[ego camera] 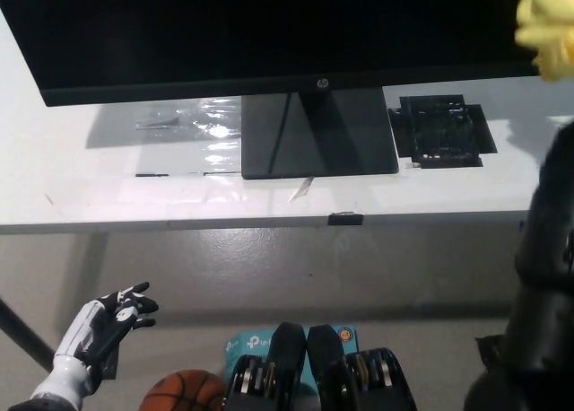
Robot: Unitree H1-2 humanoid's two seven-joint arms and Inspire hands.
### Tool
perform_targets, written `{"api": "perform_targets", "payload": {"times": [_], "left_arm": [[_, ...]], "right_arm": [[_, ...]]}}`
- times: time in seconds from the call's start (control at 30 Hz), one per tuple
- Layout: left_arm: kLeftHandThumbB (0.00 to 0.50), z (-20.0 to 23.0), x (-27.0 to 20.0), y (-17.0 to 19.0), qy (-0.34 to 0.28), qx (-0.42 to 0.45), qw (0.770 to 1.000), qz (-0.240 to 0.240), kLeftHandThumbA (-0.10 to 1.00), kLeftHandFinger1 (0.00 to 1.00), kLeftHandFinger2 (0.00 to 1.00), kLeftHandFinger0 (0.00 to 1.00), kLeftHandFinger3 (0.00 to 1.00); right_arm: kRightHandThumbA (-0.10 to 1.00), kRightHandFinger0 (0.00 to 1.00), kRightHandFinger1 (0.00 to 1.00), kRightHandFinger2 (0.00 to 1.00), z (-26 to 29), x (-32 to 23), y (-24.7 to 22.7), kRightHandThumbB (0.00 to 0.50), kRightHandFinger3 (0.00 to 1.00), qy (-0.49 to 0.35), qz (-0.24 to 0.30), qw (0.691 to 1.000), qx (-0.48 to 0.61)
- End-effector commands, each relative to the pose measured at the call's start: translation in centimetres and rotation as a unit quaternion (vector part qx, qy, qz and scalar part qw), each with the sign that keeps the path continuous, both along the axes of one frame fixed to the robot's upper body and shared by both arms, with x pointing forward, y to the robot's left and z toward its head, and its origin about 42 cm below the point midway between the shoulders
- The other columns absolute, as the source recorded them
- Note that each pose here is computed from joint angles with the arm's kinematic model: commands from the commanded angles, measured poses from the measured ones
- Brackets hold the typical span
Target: The robot uses its right hand to pick up the cloth kept in the middle of the desk and use it to wipe the monitor in the middle of the desk by swiping its screen twice
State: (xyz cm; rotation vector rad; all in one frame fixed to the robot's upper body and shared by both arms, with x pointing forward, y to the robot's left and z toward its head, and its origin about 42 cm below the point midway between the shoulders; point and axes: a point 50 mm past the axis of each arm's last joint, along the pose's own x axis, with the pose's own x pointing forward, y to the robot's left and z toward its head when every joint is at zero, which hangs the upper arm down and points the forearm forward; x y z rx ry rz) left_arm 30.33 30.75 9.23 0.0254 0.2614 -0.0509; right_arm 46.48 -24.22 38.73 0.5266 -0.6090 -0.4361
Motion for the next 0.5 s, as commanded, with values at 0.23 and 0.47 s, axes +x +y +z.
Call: {"api": "perform_targets", "payload": {"times": [0.23, 0.47], "left_arm": [[0.025, 0.7, -0.1, 0.5, -0.022, 0.004, 1.0, -0.017, 0.36, 0.72, 0.86, 0.74, 1.0], [0.014, 0.7, -0.1, 0.1, -0.02, 0.003, 1.0, -0.024, 0.35, 0.73, 0.88, 0.73, 1.0]], "right_arm": [[-0.1, 0.0, 0.0, 0.09, 8.8, 0.9, 8.1, 0.209, 0.02, -0.11, 0.052, 0.992, -0.021], [-0.1, 0.0, 0.0, 0.1, 9.4, 1.9, 10.8, 0.174, 0.02, -0.118, 0.063, 0.991, -0.023]]}}
